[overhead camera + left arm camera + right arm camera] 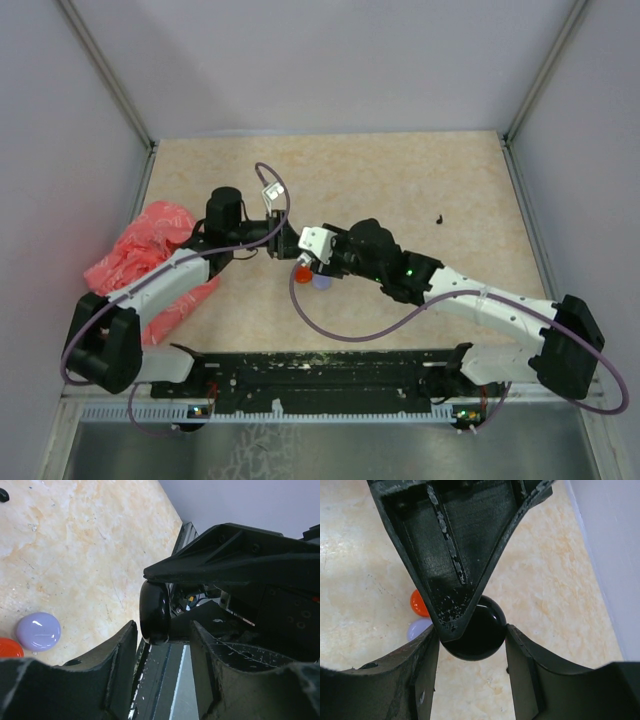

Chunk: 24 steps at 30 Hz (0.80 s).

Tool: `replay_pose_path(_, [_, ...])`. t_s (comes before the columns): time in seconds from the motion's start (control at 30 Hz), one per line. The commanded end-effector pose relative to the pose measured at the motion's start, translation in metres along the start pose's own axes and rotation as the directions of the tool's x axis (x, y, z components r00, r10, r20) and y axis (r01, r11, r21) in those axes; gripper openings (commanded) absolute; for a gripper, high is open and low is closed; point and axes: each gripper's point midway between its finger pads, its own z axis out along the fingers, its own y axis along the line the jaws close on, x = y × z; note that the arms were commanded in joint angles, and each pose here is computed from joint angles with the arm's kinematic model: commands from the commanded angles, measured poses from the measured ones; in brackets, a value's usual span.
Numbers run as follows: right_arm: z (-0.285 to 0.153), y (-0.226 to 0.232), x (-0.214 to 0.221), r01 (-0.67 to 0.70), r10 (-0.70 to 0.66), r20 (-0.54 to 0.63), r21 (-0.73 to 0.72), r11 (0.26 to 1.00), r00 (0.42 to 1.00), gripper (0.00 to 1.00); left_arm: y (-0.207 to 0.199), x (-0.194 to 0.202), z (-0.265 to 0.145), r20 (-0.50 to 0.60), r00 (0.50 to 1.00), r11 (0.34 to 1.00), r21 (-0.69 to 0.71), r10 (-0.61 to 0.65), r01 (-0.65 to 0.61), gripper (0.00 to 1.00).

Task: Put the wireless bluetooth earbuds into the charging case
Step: Pick up the charging case at the center of the board.

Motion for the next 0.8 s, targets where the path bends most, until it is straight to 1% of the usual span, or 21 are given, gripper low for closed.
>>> replay_pose_path(0.0, [0.002, -0.017, -0.034, 0.042, -0.048, 0.085, 0.064, 0.997, 0.995, 0.47, -0.007, -0.006, 0.002, 0.002, 1.000, 0.999, 0.044, 0.026, -0.026, 0.49])
replay_pose_path(0.13, [0.005, -0.014, -0.034, 0.061, -0.066, 0.075, 0.063, 0.996, 0.995, 0.47, -0.005, -0.005, 0.004, -0.002, 1.000, 0.998, 0.050, 0.027, -0.027, 0.42])
replay_pose_path(0.17, [0.005, -0.014, -0.034, 0.062, -0.067, 0.076, 0.062, 0.996, 0.995, 0.47, -0.005, -0.005, 0.004, -0.005, 1.000, 0.998, 0.053, 0.028, -0.028, 0.38])
replay_pose_path(0.23, [0.005, -0.012, -0.034, 0.058, -0.062, 0.074, 0.055, 0.997, 0.995, 0.48, -0.006, -0.004, 0.004, -0.009, 0.999, 0.997, 0.062, 0.039, -0.038, 0.27])
replay_pose_path(0.33, [0.003, -0.011, -0.036, 0.037, -0.040, 0.067, 0.040, 0.999, 0.997, 0.54, -0.007, -0.004, 0.003, -0.009, 0.997, 0.995, 0.073, 0.074, -0.073, 0.14])
replay_pose_path(0.47, [-0.001, -0.008, -0.038, 0.010, -0.010, 0.048, 0.010, 1.000, 0.999, 0.61, -0.008, -0.007, -0.001, 0.015, 0.987, 0.986, 0.052, 0.158, -0.159, 0.03])
replay_pose_path(0.53, [-0.005, -0.006, -0.038, -0.003, 0.003, 0.036, -0.007, 1.000, 0.999, 0.66, -0.008, -0.012, -0.004, 0.036, 0.977, 0.977, 0.021, 0.209, -0.210, 0.01])
replay_pose_path(0.63, [-0.012, -0.004, -0.039, -0.018, 0.019, 0.030, -0.032, 0.999, 0.999, 0.71, -0.004, -0.016, -0.010, 0.060, 0.957, 0.958, -0.049, 0.284, -0.281, 0.00])
replay_pose_path(0.7, [-0.018, -0.004, -0.043, -0.043, 0.045, 0.044, -0.057, 0.997, 0.998, 0.71, -0.002, -0.019, -0.015, 0.075, 0.935, 0.937, -0.088, 0.346, -0.339, 0.00])
replay_pose_path(0.77, [-0.028, -0.009, -0.050, -0.085, 0.090, 0.082, -0.071, 0.994, 0.993, 0.71, -0.003, -0.020, -0.019, 0.093, 0.913, 0.915, -0.115, 0.398, -0.388, 0.00])
